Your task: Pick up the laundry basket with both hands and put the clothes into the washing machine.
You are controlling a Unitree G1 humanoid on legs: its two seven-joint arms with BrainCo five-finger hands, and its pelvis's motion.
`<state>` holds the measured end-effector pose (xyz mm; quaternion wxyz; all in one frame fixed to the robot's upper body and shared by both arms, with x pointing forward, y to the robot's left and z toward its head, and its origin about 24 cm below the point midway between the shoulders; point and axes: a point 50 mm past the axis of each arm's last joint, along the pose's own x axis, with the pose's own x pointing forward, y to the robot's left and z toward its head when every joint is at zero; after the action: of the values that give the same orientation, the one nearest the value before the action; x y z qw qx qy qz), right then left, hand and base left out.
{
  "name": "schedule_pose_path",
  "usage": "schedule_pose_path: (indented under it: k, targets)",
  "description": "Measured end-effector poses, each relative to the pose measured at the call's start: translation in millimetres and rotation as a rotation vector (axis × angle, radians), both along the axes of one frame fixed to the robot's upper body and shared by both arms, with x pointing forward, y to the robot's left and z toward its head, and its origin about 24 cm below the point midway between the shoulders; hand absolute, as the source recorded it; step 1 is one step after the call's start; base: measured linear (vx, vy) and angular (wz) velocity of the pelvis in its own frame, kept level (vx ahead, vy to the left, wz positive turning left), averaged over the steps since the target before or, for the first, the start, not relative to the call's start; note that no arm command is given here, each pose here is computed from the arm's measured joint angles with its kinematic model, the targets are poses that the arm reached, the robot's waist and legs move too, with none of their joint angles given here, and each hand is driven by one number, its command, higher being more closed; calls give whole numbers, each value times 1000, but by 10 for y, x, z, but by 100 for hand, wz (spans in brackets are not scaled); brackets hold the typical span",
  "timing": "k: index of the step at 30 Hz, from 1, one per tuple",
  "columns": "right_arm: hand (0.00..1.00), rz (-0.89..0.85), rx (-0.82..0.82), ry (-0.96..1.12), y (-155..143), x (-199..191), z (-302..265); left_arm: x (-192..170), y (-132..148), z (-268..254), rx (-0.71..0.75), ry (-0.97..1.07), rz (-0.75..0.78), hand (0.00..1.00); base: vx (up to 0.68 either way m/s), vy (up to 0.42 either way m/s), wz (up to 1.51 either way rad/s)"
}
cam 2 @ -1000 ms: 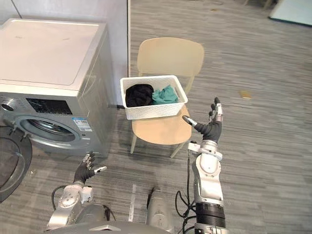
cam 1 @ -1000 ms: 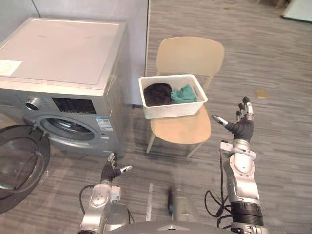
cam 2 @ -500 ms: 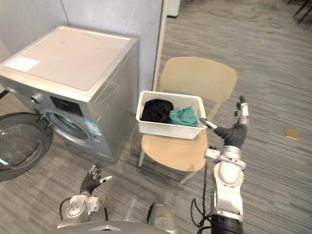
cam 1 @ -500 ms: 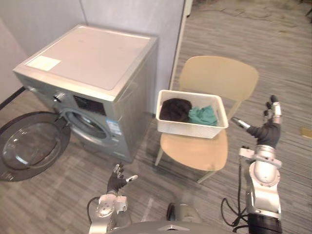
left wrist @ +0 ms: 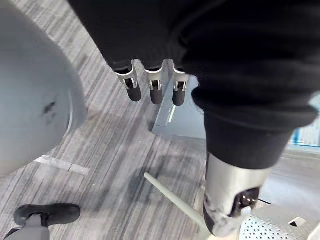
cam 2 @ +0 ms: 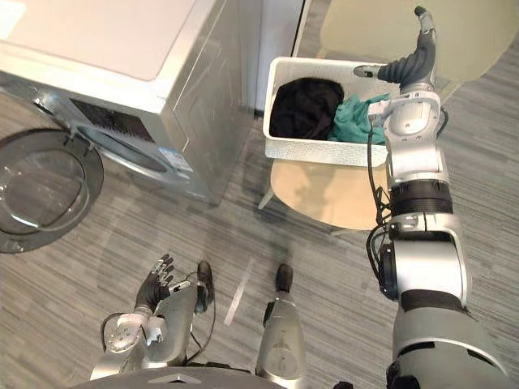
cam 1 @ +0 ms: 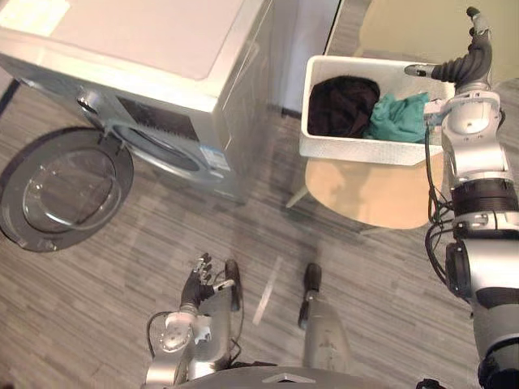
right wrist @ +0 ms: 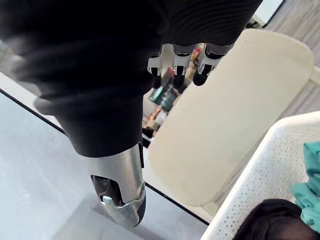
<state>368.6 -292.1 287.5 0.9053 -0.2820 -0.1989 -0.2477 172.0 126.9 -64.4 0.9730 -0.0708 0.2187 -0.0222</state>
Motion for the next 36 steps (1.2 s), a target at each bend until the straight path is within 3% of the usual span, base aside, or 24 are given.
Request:
schedule_pose_path:
  k: [6, 12, 18, 23, 26, 31, 36]
  targets:
    - [0, -14, 35, 0, -12, 0, 30, 72, -120, 148, -36, -68, -35, 0, 5, 96, -11]
    - [0, 109, 53, 55, 334, 26, -409, 128, -69, 170, -12, -78, -37, 0, 128, 29, -1]
    - [0, 67, -33, 176, 215, 4, -647, 277, -128, 150, -25, -75, -37, 0, 303, -184, 31]
    - [0, 58, -79, 352, 166, -225, -1270, 259, -239, 152, -49, -74, -73, 0, 312, -222, 47]
    - [0, 148, -28, 317, 413, -353, -1457, 224, -236, 93, -2, -43, -102, 0, 221, -187, 14]
    - [0, 128, 25, 488, 327, -523, -1958, 194, -277, 41, 40, -21, -164, 0, 143, 22, 17]
    - [0, 144, 41, 532, 339, -573, -2075, 237, -153, 20, 105, -19, -180, 0, 17, 220, -4]
